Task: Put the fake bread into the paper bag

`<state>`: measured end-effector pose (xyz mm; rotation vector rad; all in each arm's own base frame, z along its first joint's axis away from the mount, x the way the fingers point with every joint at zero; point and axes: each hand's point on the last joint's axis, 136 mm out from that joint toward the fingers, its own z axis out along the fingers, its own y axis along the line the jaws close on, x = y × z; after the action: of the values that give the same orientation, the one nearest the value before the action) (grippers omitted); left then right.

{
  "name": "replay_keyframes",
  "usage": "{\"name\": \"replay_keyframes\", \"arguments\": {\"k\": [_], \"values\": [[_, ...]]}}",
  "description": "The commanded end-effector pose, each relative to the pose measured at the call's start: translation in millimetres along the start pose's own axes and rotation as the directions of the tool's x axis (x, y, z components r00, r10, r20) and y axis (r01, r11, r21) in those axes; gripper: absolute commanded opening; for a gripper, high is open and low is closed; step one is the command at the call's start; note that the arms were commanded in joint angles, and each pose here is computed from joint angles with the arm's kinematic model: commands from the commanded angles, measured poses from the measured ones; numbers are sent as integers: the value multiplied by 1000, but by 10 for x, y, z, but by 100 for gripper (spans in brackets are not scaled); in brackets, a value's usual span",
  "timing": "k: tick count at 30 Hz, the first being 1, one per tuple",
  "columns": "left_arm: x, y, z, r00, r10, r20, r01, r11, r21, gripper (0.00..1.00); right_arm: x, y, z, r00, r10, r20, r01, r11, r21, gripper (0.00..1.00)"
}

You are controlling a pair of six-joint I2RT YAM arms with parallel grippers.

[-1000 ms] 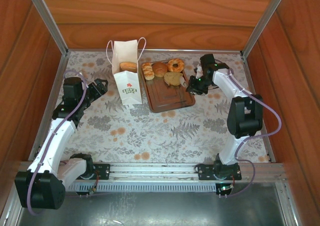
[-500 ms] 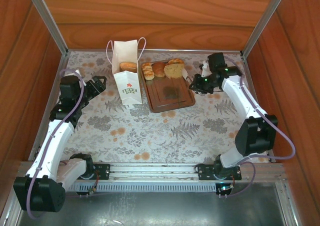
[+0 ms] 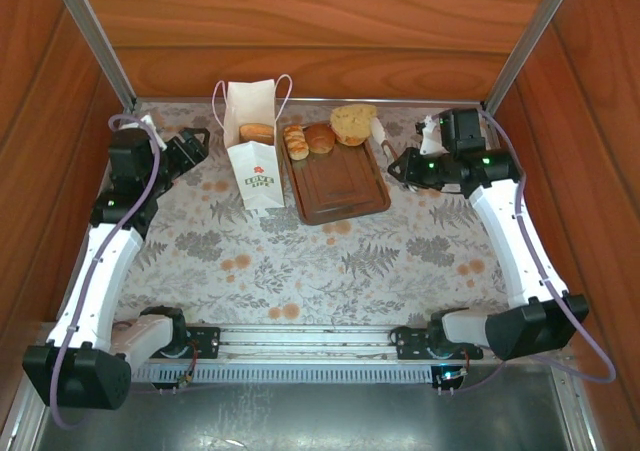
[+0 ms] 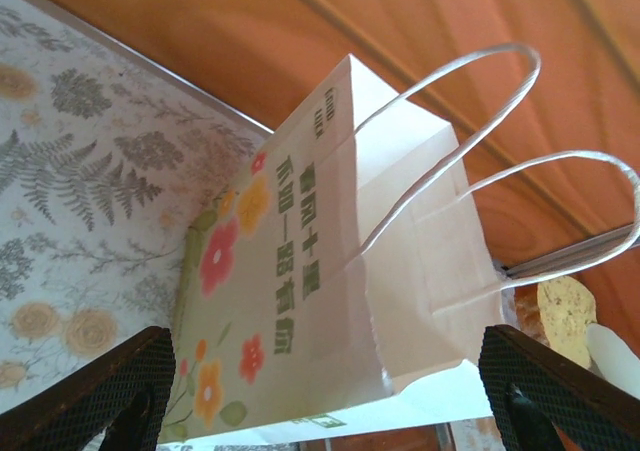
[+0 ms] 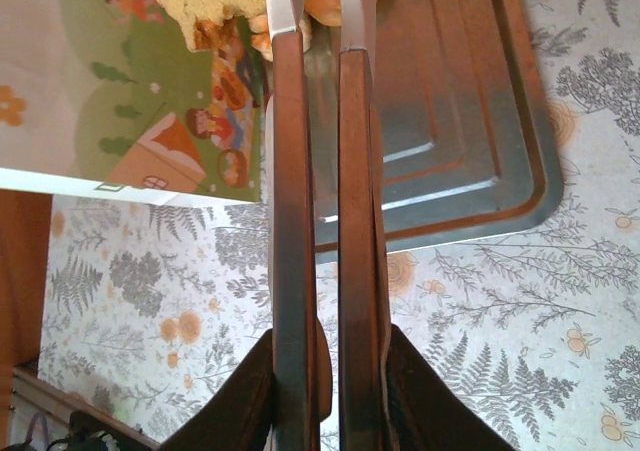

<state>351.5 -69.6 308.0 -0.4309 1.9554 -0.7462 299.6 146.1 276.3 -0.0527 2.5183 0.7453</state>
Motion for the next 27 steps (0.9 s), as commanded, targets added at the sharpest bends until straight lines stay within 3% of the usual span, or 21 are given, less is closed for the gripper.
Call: {"name": "replay_keyframes", "arguments": {"k": [1, 15, 21, 27], "values": [[-56, -109, 46, 1000, 2, -31, -1, 999, 32, 83, -73, 326, -260, 997, -53, 55, 57, 995, -78, 12], [-216, -373, 345, 996, -30, -84, 41, 990, 135, 70, -374, 1289, -706, 949, -236, 208, 273, 946, -177, 11], [-214, -298, 509, 995, -40, -87, 50, 991, 120, 60, -458, 1773, -525, 926, -304, 222, 354, 905, -235, 10], [-225, -265, 636, 996, -38, -81, 49, 990, 130, 44, -525, 1939, -163, 912, -371, 175, 400, 898, -185, 10]]}}
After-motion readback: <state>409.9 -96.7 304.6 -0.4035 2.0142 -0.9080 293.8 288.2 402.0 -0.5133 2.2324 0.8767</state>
